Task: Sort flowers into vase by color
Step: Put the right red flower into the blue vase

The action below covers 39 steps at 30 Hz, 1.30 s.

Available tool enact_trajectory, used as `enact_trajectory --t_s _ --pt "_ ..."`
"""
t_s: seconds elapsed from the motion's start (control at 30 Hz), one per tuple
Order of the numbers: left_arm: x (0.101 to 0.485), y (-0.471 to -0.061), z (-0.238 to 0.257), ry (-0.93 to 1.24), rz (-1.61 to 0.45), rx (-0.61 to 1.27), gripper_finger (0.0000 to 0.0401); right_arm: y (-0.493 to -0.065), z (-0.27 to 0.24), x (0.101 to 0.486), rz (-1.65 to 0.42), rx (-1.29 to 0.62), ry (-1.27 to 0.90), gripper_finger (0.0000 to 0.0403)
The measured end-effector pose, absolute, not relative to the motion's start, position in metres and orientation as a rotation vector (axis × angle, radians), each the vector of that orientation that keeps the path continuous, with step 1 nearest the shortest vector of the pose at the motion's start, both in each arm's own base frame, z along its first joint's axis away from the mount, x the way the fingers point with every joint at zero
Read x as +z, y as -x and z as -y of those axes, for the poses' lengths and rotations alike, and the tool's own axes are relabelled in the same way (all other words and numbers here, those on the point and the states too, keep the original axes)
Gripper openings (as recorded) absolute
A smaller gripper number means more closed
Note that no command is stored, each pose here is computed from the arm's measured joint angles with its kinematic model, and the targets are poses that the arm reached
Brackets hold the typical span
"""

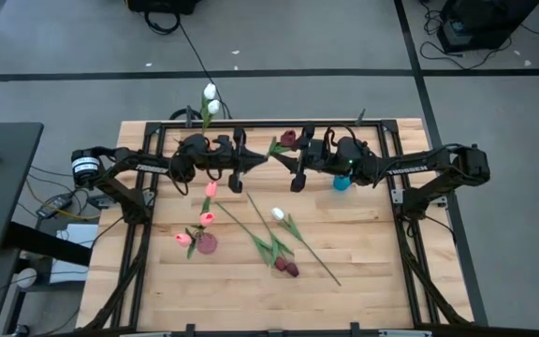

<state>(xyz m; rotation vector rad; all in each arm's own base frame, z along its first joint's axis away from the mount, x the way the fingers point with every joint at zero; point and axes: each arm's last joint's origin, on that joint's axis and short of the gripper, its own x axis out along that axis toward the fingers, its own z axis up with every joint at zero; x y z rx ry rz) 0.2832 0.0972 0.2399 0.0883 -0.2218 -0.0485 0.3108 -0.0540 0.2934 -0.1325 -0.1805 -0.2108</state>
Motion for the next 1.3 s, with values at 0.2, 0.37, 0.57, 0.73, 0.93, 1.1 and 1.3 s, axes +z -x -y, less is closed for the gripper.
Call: enact_trajectory --t_s 0.2,0.37,0.57,0.73,0.93,1.1,1.3 --pt "0.237 -0.284 -0.098 -0.103 0.196 -0.017 0.0011 -0.311 0.054 0.294 0.180 -0.215 0.147 0.0078" --pt "0.235 -0.284 -0.100 -0.087 0.177 0.031 0.0020 -0.311 0.055 0.293 0.174 -0.219 0.147 0.0031" --pt "0.235 -0.283 -0.102 -0.089 0.174 0.044 0.0112 -0.309 0.055 0.290 0.118 -0.234 0.119 0.0014" --pt "0.237 -0.276 -0.110 -0.079 0.137 0.062 0.0195 -0.287 0.054 0.303 0.016 -0.282 0.065 0.0031" --pt "0.244 -0.264 -0.117 -0.090 0.091 0.072 0.0233 -0.241 0.047 0.328 -0.122 -0.366 -0.045 0.0025" --pt "0.248 -0.255 -0.122 -0.120 0.024 0.168 0.0229 -0.212 0.044 0.347 -0.314 -0.489 -0.145 0.0025" --pt "0.257 -0.241 -0.122 -0.163 -0.064 0.308 0.0224 -0.200 0.039 0.365 -0.419 -0.632 -0.119 0.0025"
